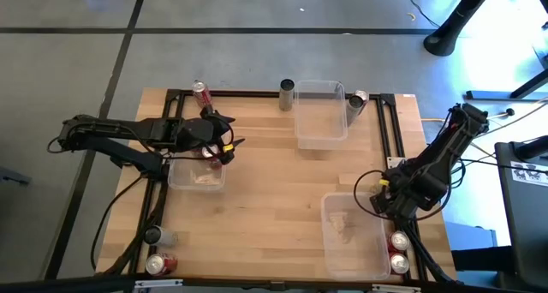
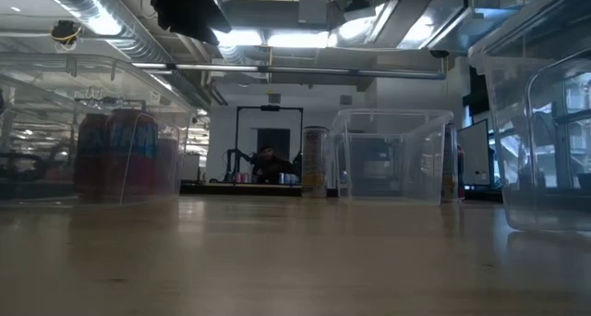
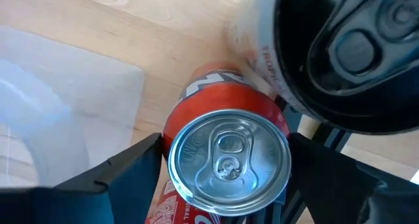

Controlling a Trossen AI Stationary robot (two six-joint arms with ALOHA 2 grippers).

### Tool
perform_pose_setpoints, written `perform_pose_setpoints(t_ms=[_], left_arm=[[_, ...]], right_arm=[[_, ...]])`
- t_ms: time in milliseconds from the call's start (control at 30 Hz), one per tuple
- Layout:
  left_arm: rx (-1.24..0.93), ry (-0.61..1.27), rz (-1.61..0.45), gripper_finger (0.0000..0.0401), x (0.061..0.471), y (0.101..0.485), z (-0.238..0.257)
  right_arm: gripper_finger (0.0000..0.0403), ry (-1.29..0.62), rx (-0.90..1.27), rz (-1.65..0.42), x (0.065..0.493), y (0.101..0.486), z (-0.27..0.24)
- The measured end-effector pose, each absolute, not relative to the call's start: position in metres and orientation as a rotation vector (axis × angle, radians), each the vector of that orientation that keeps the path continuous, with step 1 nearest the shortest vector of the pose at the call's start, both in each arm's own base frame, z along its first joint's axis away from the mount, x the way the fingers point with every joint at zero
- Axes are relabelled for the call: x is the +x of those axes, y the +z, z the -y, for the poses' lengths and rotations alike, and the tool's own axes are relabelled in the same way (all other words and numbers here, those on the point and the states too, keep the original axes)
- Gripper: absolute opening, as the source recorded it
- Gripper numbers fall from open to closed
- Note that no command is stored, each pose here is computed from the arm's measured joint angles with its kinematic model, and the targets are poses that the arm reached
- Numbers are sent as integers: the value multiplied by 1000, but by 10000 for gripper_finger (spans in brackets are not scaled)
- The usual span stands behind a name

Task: Sort soda cans
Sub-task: Put the red soda can into the middle transparent bin

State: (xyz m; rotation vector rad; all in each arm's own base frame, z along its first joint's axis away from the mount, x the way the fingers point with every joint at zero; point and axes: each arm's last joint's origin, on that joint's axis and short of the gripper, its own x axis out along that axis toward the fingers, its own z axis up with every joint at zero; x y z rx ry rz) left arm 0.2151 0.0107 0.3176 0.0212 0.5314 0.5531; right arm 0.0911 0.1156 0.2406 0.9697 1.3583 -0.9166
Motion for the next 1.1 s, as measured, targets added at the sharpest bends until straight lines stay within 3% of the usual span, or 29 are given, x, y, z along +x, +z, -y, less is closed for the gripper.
perform_pose_setpoints(t_ms=[600,900,1100], left_arm=[[23,554,-547,336,214,316,-11],[24,554,-548,336,214,316,-11],[24,554,-548,336,214,316,-11]], right_arm=[[320,-936,944,-1343,91,229,-116],[284,-924,941,-1334,92,230,-115],[281,-904,930,-1344,93,237,-116]])
